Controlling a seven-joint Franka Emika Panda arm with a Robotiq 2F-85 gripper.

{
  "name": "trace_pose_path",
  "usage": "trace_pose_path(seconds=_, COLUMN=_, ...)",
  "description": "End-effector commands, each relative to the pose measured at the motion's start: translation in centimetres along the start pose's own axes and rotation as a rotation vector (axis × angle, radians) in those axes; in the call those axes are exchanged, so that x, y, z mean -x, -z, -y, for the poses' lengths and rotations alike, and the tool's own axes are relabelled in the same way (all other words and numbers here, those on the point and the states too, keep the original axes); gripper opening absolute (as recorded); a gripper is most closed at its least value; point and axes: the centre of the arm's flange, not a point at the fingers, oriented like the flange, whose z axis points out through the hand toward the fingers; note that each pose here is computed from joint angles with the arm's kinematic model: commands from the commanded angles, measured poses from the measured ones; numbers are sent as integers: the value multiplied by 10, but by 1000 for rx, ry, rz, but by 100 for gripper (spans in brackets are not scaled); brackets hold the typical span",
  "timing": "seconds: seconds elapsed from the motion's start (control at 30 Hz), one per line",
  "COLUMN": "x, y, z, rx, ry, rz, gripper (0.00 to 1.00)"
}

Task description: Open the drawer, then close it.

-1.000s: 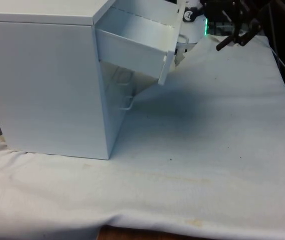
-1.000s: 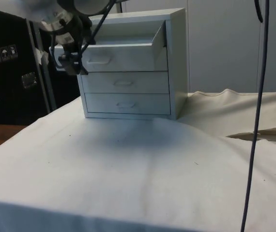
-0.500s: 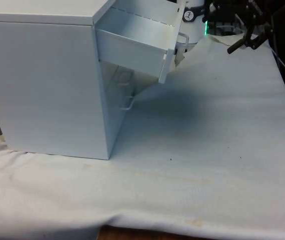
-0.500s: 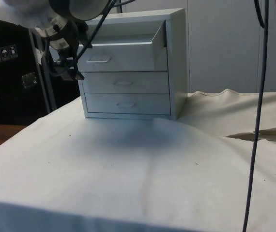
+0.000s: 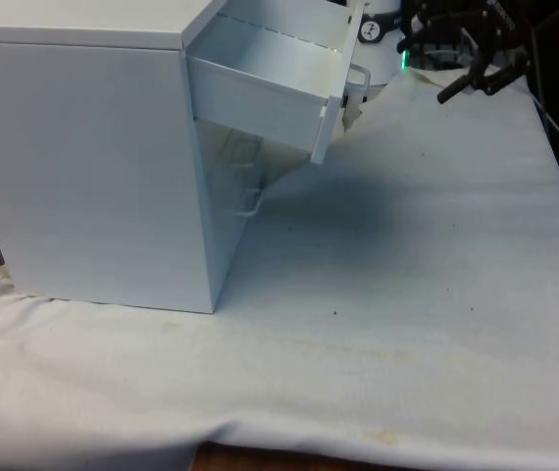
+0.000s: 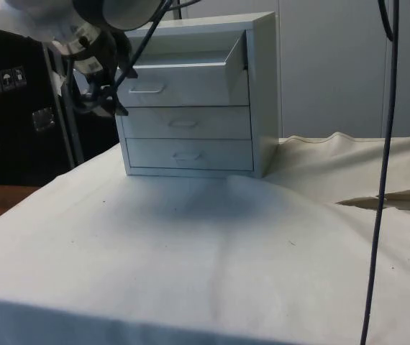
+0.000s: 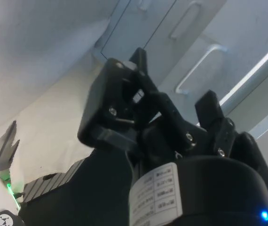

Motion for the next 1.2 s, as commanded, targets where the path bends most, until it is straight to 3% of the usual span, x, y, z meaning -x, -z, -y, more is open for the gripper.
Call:
trace_pose_path(seconds=0.0, x=0, y=0, z=0, rx=0, ry=0, rz=0, gripper=72)
trace_pose_path(seconds=0.17, x=0, y=0, z=0, rx=0, ry=0, rz=0, gripper=46)
trace_pose_path(seconds=0.2, x=0, y=0, z=0, rx=0, ry=0, rz=0, gripper=46)
trace_pose_path(seconds=0.33, x=0, y=0, z=0, rx=0, ry=0, rz=0, gripper=18)
trace_pose_path(seconds=0.47, x=-2, y=-7, z=-7, rx=1, ry=-3, rz=2, gripper=0)
trace_pose_path(seconds=0.8, x=-4, y=-27, z=-22, rx=0, ry=-11, rz=7, gripper=0)
trace_pose_path(seconds=0.83, x=-5, y=-28, z=-20, rx=7, ry=-17, rz=23, gripper=0)
trace_pose_path(seconds=0.87, x=-5, y=-30, z=-25, rx=0, ry=-13, rz=8, gripper=0)
trace_pose_path(seconds=1.03, x=-6, y=-35, z=-37, rx=-2, ry=-14, rz=5, gripper=0)
trace_pose_path(seconds=1.1, x=-7, y=-36, z=-36, rx=5, ry=-20, rz=20, gripper=0)
trace_pose_path(seconds=1.17, x=-7, y=-34, z=-45, rx=-7, ry=-8, rz=2, gripper=0)
